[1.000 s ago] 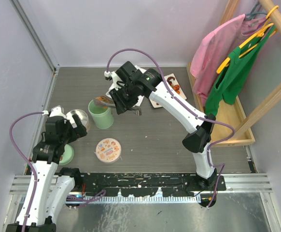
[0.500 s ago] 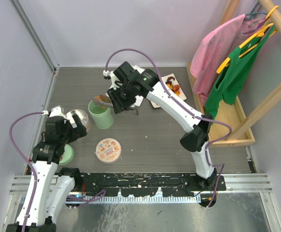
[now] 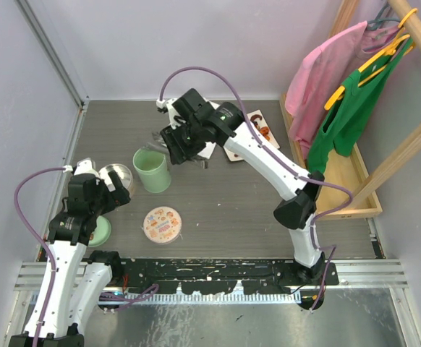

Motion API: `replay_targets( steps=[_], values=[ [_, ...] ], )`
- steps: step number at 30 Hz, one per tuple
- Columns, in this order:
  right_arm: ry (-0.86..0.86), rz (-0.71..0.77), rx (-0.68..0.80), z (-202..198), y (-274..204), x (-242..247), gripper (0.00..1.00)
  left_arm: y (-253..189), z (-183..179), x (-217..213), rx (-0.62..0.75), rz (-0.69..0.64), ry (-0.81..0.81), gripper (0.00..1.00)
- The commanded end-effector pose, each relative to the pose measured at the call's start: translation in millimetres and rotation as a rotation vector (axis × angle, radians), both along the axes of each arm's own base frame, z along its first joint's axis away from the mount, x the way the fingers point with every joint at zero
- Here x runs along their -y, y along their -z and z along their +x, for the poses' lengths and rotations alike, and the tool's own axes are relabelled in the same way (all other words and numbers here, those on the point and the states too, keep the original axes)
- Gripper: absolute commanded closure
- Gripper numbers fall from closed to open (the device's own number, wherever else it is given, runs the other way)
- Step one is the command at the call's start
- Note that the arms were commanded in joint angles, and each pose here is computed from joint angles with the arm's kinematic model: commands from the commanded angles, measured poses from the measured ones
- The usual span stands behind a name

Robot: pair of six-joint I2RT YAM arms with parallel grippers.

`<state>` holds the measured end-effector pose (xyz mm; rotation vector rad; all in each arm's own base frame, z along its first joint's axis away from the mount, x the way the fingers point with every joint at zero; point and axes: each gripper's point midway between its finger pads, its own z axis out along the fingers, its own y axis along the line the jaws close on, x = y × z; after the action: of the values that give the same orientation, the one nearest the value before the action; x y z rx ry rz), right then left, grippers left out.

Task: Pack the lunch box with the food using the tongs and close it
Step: Pick up the fake food from the plate.

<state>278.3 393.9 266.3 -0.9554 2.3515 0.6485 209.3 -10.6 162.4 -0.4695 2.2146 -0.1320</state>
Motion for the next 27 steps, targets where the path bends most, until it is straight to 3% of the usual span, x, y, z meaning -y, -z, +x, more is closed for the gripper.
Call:
replay_targets(
  steps=[1,4,13,22,27],
  values=[
    [0.139,0.071,0.252,20.1,-78.8,41.7,0.47,-12.2,7.6,2.5,0.053,-0.004,0.013,0.02],
    [0.271,-0.032,0.295,39.4,-71.4,85.5,0.47,-12.3,7.7,3.0,0.054,-0.006,0.015,0.02],
    [0.571,-0.356,0.185,80.1,4.9,208.3,0.47,-11.6,8.4,4.9,0.052,-0.012,0.023,0.02],
    [0.595,-0.538,0.119,86.7,51.4,237.8,0.46,-11.6,8.8,4.7,0.052,-0.011,0.022,0.02],
    [0.599,-0.559,0.096,89.4,67.0,242.8,0.47,-11.3,8.6,4.2,0.052,-0.009,0.022,0.02]
  ],
)
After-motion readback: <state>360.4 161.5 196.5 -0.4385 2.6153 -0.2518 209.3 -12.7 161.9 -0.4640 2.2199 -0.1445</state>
